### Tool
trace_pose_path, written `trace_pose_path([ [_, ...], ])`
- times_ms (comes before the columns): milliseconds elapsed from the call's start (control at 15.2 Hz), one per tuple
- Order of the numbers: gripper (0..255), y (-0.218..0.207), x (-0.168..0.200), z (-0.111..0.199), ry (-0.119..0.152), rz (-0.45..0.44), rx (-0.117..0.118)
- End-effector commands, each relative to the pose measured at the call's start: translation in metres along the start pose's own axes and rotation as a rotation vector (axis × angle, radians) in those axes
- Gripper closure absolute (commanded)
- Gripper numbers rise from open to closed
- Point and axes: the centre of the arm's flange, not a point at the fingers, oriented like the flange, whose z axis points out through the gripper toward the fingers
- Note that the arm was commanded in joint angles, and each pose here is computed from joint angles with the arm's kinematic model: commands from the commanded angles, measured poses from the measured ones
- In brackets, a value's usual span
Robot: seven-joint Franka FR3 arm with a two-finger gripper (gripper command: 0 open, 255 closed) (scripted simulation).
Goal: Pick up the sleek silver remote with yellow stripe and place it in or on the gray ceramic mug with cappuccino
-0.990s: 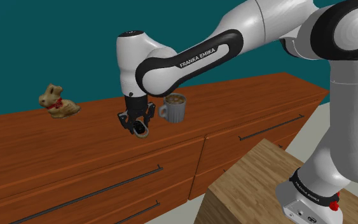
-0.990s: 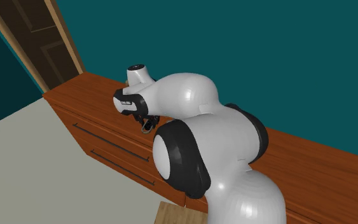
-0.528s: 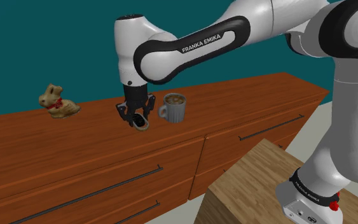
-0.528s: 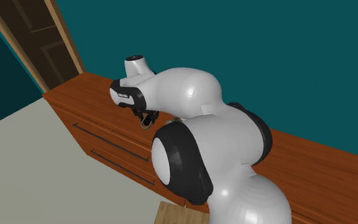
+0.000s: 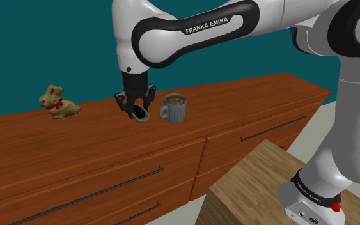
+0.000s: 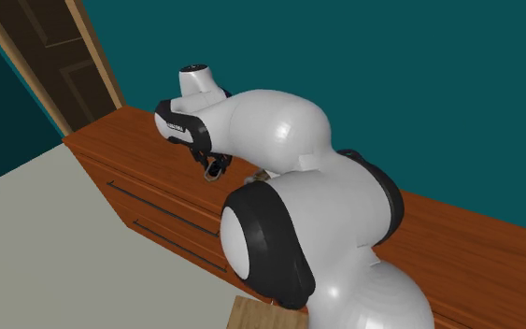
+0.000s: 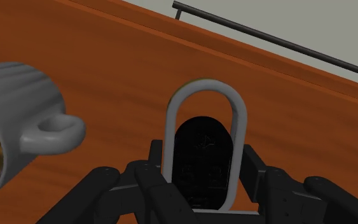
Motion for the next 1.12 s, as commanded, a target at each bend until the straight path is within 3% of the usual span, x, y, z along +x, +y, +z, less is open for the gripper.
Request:
trace_pose_path([
  [0,255,0.0,0.0,-0.011,0.0,0.0,0.0],
  [858,255,0.001,0.0,-0.076,0.0,0.0,0.0],
  [1056,255,0.04,0.002,-0.077,0.0,0.0,0.0],
])
